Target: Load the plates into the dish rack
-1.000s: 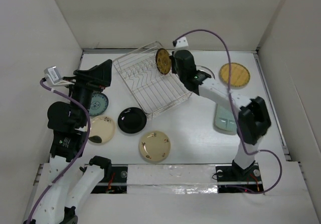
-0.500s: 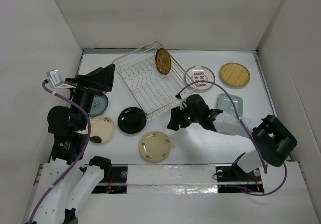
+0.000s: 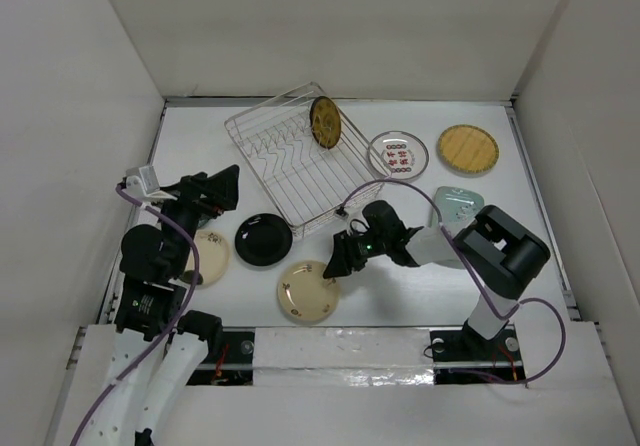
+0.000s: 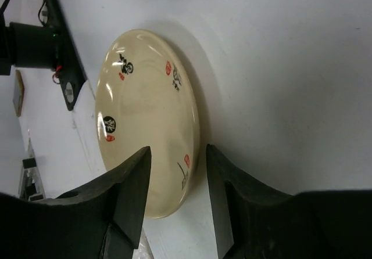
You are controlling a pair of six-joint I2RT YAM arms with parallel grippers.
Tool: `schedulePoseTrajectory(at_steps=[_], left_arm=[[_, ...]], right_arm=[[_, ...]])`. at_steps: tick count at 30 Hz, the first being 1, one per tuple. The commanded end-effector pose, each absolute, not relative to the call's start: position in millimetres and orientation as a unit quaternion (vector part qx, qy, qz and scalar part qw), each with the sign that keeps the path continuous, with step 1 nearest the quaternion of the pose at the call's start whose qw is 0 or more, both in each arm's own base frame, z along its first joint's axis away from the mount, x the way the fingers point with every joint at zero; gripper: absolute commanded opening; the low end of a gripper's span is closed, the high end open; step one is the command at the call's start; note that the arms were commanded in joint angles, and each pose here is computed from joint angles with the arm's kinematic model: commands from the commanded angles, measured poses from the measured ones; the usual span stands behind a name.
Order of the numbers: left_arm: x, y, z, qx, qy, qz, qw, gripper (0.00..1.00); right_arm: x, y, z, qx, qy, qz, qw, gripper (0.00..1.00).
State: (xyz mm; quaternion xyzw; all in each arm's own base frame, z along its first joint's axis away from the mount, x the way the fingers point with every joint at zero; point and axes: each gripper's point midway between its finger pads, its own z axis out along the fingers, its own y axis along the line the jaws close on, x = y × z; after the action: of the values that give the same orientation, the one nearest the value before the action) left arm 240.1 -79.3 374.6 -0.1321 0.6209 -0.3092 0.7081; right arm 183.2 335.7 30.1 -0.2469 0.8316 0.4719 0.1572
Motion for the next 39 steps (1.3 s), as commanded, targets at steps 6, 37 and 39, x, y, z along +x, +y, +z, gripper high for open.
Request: schedulePoseTrajectory(at_steps=[6,37,39], left_arm=[[241.0,-61.8,335.1,-0.122,0.659,-0.228,0.706,0.96],[246.9,-53.6,303.1,-0.105,0.679,-0.179,0.705,0.11],[247.1,-55.8,302.3,-0.102,0.681,-0.18,0.703,0.11]], right_arm=[[152.6,314.0,5.9,-0.255,0.857,0.434,0.107,0.0],[564.5,250.3,295.7,0.034,0.769,-0.068,0.635,0.0],[572.8,251.3,292.2,0.04,0.766,-0.08,0.636,0.0]])
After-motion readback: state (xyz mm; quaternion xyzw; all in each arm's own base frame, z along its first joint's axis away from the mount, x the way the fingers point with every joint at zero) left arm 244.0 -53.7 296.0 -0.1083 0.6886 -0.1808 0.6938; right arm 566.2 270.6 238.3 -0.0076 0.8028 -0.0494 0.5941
